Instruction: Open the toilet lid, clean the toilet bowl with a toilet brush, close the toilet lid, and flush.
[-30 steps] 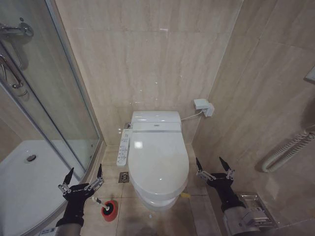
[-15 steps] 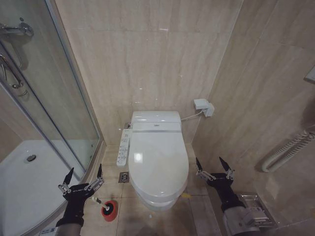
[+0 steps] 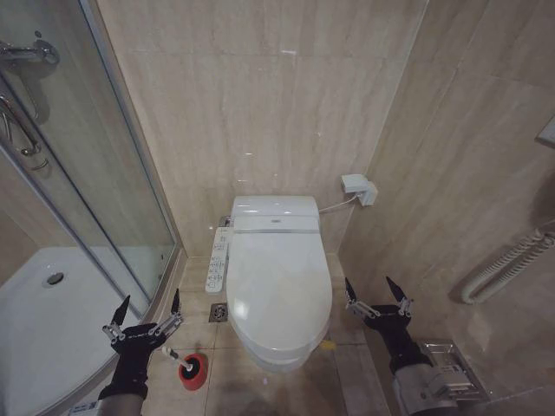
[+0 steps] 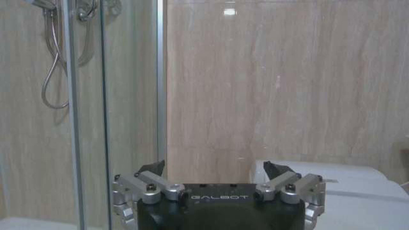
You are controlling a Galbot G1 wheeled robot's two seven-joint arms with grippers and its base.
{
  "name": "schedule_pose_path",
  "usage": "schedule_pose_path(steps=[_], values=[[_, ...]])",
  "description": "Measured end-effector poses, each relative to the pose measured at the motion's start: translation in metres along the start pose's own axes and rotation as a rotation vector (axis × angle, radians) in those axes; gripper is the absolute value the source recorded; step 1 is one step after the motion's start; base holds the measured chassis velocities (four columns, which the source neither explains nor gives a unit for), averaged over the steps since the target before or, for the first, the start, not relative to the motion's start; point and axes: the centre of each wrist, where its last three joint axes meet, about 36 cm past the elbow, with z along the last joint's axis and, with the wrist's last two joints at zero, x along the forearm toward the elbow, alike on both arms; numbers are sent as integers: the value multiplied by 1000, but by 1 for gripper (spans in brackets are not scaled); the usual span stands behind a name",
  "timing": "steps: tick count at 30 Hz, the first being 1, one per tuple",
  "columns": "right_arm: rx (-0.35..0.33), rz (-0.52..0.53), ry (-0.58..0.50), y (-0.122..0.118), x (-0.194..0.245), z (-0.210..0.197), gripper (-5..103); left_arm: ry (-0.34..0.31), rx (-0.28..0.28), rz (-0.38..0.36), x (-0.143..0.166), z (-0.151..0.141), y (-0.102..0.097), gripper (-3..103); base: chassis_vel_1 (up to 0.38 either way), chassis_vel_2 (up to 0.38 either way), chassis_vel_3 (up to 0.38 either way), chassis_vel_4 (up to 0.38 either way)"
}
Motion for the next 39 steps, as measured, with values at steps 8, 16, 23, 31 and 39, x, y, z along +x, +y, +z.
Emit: schedule_pose_path(steps=[8, 16, 23, 31, 39], values=[[0, 0, 0, 0, 0, 0, 100, 0, 0, 0, 0, 0, 0, 100, 0, 0, 0, 0], [0, 0, 0, 0, 0, 0, 100, 0, 0, 0, 0, 0, 0, 100, 0, 0, 0, 0], [0, 0, 0, 0, 0, 0, 100, 0, 0, 0, 0, 0, 0, 100, 0, 0, 0, 0], [0, 0, 0, 0, 0, 0, 100, 0, 0, 0, 0, 0, 0, 100, 0, 0, 0, 0], [0, 0, 0, 0, 0, 0, 100, 0, 0, 0, 0, 0, 0, 100, 0, 0, 0, 0]])
